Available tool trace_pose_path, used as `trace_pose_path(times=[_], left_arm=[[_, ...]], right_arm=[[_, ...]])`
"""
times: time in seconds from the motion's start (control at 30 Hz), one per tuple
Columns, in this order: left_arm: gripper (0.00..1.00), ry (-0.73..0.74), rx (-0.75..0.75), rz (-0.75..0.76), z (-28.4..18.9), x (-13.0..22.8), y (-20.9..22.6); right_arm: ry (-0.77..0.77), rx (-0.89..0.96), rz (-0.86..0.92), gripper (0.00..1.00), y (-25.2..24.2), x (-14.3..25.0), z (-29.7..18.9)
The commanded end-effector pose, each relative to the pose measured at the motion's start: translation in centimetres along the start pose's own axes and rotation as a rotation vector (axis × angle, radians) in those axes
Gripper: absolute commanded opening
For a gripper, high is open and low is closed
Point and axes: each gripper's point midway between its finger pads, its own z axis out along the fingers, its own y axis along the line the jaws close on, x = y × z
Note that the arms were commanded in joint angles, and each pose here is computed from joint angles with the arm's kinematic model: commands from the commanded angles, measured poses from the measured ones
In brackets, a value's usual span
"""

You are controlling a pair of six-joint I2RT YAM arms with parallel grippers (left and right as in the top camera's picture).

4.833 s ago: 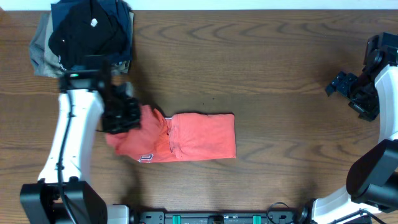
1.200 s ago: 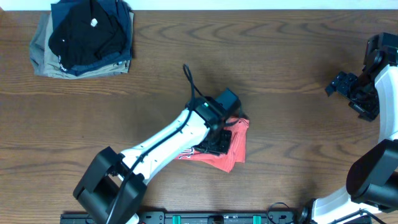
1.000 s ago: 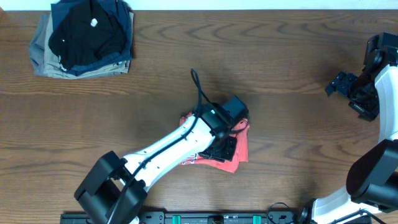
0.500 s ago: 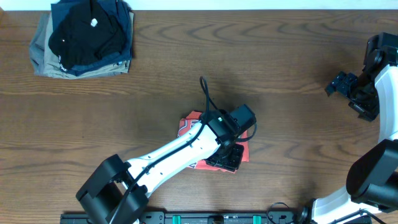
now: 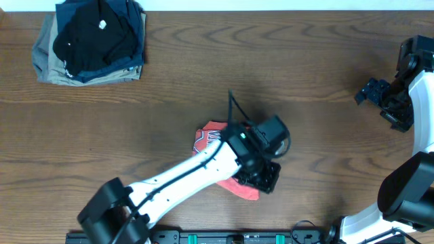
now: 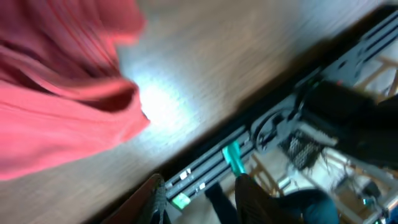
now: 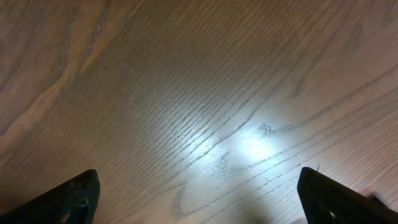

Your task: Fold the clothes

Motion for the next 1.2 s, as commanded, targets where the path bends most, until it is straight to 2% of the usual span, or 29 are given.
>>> trace_pose_path(times=[0.0,0.1,0.27,0.63,1.0,1.1,1.17], left_arm=[[0.41,-0.144,-0.058,0.0,-2.8,-3.1,1.5],[0.42,-0.222,-0.138,-0.042,-3.8,-5.0,4.1],[0.44,-0.274,-0.15,-0.07,-3.9,-7.1,5.4],[0.48,-0.164,-0.205,-0.113,1.9,-8.3,8.1],[0.48,-0.188,-0.195,-0.083,2.7,-9.4,8.0],[0.47,-0.186,-0.196,-0.084,2.7,-9.4,8.1],[0.34,-0.184,-0.197,-0.085,2.7,-9.3,8.1]], right_arm=[[-0.011,-0.004,-0.001,0.99,-0.2,-0.2,-0.4],[-0.011,-0.004,-0.001,0.99,-0.2,-0.2,-0.4],[-0.011,-0.004,-0.001,0.99,-0.2,-0.2,-0.4],[-0.011,-0.004,-0.001,0.99,-0.2,-0.2,-0.4],[-0.011,-0.004,-0.001,0.99,-0.2,-0.2,-0.4],[-0.011,-0.004,-0.001,0.99,-0.2,-0.2,-0.4],[-0.011,-0.004,-0.001,0.99,-0.2,-0.2,-0.4]])
